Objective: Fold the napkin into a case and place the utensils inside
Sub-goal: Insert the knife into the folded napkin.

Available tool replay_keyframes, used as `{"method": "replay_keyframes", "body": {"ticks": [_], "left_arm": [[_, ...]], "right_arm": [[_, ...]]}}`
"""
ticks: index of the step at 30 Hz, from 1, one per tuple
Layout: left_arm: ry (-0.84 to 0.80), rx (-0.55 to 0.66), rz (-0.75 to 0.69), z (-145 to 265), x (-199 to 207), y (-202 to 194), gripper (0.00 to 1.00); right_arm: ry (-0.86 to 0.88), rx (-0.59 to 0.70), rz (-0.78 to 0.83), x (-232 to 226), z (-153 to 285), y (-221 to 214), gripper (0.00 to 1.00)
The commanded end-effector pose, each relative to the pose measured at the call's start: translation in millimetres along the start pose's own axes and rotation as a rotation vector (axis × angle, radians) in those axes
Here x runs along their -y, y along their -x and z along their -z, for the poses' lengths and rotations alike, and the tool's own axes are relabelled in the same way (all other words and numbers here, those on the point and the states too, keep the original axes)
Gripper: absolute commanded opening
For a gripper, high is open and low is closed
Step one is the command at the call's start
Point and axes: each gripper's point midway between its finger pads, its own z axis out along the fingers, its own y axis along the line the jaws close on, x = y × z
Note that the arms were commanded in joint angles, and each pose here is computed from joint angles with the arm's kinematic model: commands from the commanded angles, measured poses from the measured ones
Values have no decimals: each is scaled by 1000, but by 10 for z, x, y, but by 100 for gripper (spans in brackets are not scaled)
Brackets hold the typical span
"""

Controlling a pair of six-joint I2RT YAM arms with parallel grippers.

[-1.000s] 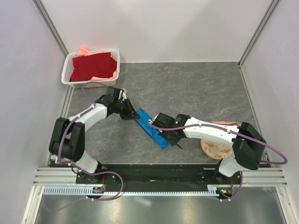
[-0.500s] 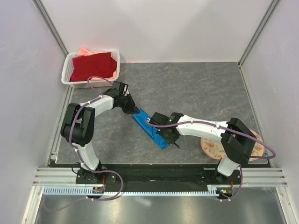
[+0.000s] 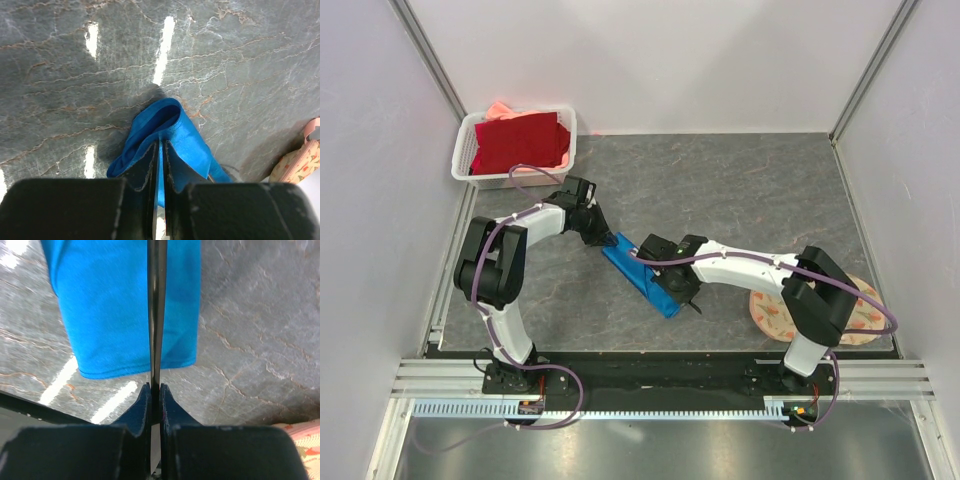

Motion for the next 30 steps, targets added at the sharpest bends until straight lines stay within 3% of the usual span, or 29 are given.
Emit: {"method": "replay_keyframes", "body": {"ticks": [1, 30], "left_arm": [[12, 20, 15, -11, 20, 87, 11], [1, 0, 22, -32, 24, -26, 11]], "right_arm": [[26, 56, 7, -57, 42, 250, 0], [131, 164, -123, -231, -169, 827, 2]]}}
